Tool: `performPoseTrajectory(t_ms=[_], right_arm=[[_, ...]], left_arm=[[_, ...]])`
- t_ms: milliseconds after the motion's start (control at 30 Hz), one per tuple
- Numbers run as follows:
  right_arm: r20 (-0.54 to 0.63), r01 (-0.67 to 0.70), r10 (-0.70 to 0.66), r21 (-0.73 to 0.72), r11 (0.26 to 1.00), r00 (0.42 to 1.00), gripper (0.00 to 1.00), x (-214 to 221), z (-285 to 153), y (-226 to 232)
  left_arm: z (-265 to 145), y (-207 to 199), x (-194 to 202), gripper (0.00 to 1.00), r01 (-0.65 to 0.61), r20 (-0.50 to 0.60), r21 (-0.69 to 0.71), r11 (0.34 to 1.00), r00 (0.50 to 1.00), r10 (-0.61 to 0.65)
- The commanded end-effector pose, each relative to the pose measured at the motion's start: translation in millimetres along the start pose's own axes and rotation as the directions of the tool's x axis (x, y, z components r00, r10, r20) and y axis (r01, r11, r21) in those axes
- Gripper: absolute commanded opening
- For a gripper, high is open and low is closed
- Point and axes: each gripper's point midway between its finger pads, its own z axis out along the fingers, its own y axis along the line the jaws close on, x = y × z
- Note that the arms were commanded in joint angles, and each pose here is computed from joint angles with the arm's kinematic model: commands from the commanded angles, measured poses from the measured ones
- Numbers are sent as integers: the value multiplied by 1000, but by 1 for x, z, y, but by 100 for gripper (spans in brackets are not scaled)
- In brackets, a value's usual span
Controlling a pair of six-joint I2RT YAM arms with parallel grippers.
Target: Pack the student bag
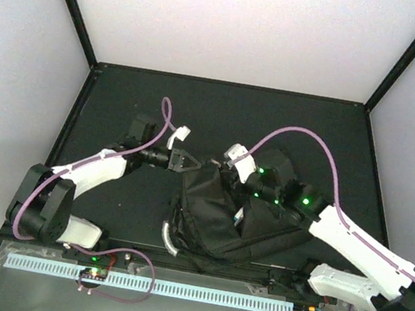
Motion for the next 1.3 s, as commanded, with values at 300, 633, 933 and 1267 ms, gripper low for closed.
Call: performPoseTrajectory(t_ms=[300, 633, 933, 1267], right_arm=[[246, 56, -77, 94, 994, 966, 44, -62, -58, -7], [7, -202, 202, 84, 976, 979, 48, -54, -14, -18], [-152, -178, 169, -44, 983, 974, 46, -46, 21, -10], [-231, -139, 140, 18, 990, 963, 44, -30, 52, -29]], left_arm=[[-10, 9, -8, 2, -17, 33, -79, 997, 999, 20], [-10, -2, -12, 52, -68, 50, -23, 997, 996, 69], [6, 1, -20, 40, -38, 38, 72, 997, 999, 35], [14, -2, -24, 10, -26, 15, 138, 990, 1000, 25]])
